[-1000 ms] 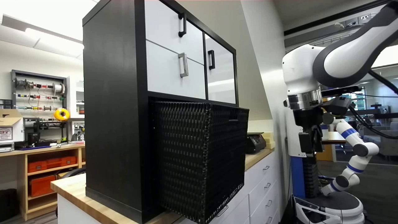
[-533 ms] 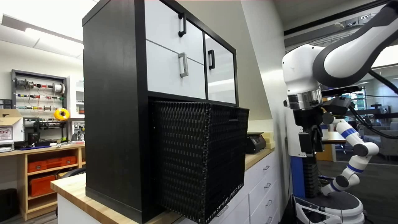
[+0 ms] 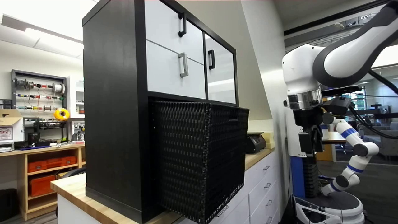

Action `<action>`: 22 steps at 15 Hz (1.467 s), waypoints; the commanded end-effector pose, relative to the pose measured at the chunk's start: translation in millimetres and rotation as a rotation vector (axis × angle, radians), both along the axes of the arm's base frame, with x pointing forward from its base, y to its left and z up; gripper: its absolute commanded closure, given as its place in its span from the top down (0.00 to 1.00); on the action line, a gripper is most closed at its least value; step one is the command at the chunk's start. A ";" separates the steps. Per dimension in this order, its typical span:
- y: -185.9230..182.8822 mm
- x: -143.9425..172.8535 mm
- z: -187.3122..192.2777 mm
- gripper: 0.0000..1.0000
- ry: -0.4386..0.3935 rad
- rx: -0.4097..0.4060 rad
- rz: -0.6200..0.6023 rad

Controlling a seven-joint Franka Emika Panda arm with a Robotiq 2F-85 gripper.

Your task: Close the bottom drawer

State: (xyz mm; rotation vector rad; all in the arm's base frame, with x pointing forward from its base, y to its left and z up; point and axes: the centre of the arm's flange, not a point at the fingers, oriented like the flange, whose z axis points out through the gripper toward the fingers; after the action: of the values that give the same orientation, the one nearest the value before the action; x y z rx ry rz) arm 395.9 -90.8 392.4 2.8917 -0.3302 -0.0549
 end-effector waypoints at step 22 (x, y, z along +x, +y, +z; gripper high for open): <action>103.7 100.8 19.1 1.00 -0.495 0.013 -0.014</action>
State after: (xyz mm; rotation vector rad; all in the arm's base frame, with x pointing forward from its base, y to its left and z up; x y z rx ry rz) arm 471.8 6.7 412.2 2.9242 -0.3901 0.5406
